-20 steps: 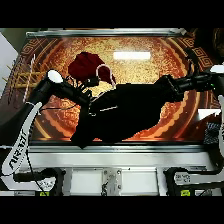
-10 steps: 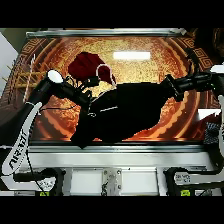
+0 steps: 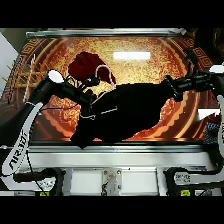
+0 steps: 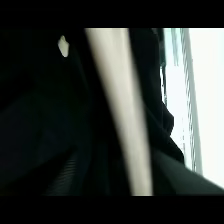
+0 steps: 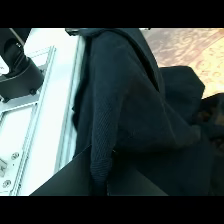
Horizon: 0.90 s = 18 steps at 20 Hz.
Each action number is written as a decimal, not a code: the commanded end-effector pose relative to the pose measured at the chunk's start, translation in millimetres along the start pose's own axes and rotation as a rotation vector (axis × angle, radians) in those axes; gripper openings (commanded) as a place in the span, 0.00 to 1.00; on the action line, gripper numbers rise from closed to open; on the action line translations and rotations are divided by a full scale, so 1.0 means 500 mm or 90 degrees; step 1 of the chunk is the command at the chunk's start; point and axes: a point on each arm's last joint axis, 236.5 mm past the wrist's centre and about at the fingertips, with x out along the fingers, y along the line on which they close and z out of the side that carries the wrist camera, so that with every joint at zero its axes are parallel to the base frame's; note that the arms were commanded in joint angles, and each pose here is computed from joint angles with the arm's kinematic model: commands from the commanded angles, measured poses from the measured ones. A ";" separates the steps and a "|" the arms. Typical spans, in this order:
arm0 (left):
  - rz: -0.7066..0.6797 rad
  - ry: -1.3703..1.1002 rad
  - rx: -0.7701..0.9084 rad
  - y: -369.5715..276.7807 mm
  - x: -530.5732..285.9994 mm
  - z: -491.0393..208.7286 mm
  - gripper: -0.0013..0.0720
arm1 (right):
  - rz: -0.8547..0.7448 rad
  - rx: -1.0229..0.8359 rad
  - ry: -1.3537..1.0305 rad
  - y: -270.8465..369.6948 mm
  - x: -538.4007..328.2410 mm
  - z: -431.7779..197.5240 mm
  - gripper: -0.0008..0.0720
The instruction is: Fold the clothes and pants, and hang the long-sleeved shirts on hangers.
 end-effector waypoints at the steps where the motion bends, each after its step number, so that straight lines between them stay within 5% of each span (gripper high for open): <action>1: 0.020 0.035 -0.082 0.014 -0.001 -0.028 0.63 | -0.005 -0.003 -0.003 -0.004 -0.001 0.002 0.03; 6: 0.038 0.022 -0.200 0.031 -0.024 -0.042 0.64 | -0.006 -0.004 -0.003 -0.004 -0.001 0.002 0.03; 8: 0.040 -0.007 -0.264 0.040 -0.042 -0.040 0.98 | -0.007 -0.003 -0.003 -0.005 -0.001 0.002 0.03; 12: 0.033 -0.064 -0.332 0.051 -0.073 -0.029 0.98 | -0.021 0.002 -0.004 -0.015 -0.001 0.003 0.03; 18: 0.151 -0.126 -0.382 0.098 -0.176 -0.029 0.98 | -0.022 0.006 -0.004 -0.016 -0.001 0.004 0.03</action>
